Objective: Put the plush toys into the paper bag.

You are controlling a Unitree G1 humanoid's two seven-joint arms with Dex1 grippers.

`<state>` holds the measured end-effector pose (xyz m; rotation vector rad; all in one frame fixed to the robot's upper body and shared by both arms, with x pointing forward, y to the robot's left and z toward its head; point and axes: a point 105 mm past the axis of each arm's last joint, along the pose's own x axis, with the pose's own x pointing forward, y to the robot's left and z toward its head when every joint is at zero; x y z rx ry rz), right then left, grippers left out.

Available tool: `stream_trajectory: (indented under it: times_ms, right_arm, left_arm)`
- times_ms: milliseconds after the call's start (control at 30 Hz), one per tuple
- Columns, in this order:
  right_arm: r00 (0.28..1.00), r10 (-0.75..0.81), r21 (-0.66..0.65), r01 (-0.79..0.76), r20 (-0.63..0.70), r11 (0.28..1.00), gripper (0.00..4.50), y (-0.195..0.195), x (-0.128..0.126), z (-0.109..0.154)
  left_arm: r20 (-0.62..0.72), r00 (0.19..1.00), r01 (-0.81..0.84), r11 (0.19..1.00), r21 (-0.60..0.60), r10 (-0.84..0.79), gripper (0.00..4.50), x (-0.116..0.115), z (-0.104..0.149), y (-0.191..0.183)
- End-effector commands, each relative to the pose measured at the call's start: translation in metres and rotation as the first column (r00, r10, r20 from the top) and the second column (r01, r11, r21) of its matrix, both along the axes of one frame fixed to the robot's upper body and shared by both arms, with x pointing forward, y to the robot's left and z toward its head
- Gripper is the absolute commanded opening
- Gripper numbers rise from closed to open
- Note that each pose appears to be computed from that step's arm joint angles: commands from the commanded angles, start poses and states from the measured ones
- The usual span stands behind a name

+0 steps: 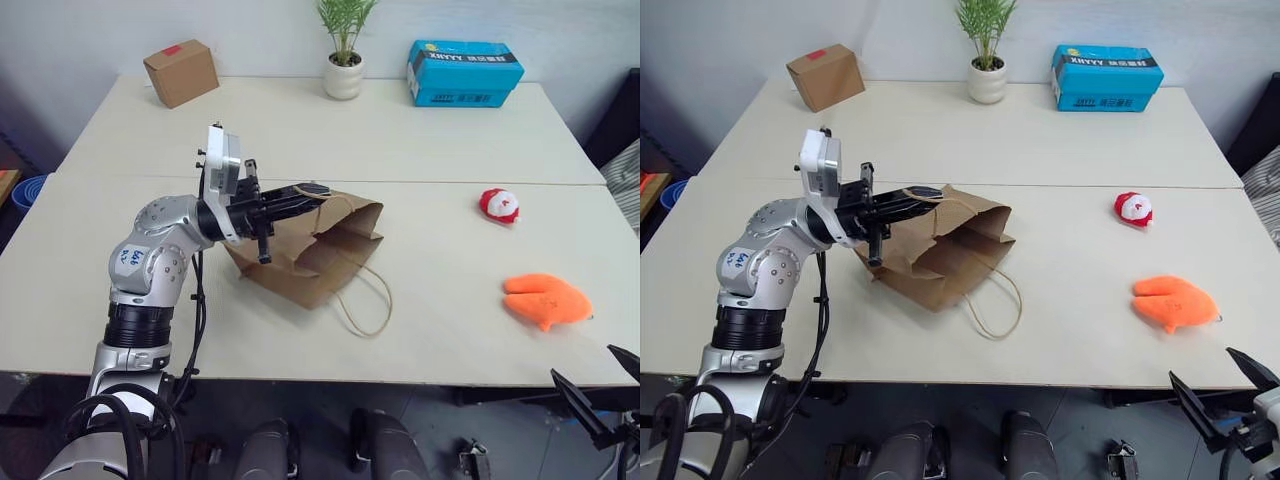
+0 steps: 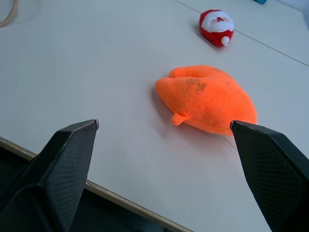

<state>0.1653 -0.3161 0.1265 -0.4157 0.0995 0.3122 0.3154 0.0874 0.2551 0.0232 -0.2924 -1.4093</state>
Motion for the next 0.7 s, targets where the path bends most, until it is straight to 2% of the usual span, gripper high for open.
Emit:
stream_trajectory:
  times_ms: [33, 200, 267, 433, 533, 600, 667, 700]
  right_arm:
    - [0.998, 0.023, -0.115, -0.030, -0.058, 0.993, 4.47, -0.011, 0.031, 0.008]
    - [0.970, -0.082, -0.215, 0.032, -0.230, 0.976, 4.47, -0.048, 0.077, -0.007]
    - [0.942, -0.049, -0.223, -0.027, -0.331, 0.975, 4.10, -0.051, 0.086, -0.022]
    - [0.907, -0.014, -0.209, -0.082, -0.422, 0.974, 2.58, -0.054, 0.101, -0.032]
    - [0.916, 0.043, -0.175, -0.122, -0.399, 0.977, 1.57, -0.047, 0.107, -0.023]
    - [0.920, 0.131, -0.139, -0.194, -0.368, 0.971, 1.00, -0.034, 0.107, -0.014]
    - [0.890, 0.364, -0.027, -0.385, -0.274, 0.922, 0.55, 0.007, 0.100, 0.005]
    - [0.850, 0.478, 0.049, -0.480, -0.219, 0.876, 0.41, 0.031, 0.094, 0.017]
  left_arm:
    - [0.036, 0.999, 0.003, 1.000, 0.008, -0.003, 0.00, -0.006, 0.008, -0.001]
    - [0.048, 0.999, -0.015, 1.000, 0.005, 0.015, 0.00, -0.008, 0.012, 0.000]
    - [0.044, 0.999, -0.022, 1.000, 0.007, 0.021, 0.00, -0.009, 0.011, 0.001]
    - [0.049, 0.998, -0.028, 0.999, 0.020, 0.027, 0.00, -0.009, 0.012, 0.001]
    - [0.060, 0.998, -0.027, 0.999, 0.017, 0.026, 0.00, -0.009, 0.017, 0.001]
    - [0.063, 0.998, -0.025, 1.000, 0.016, 0.024, 0.00, -0.010, 0.018, 0.002]
    - [0.063, 0.998, -0.023, 1.000, 0.011, 0.022, 0.00, -0.010, 0.019, 0.002]
    - [0.058, 0.998, -0.017, 1.000, 0.004, 0.017, 0.00, -0.011, 0.019, 0.002]
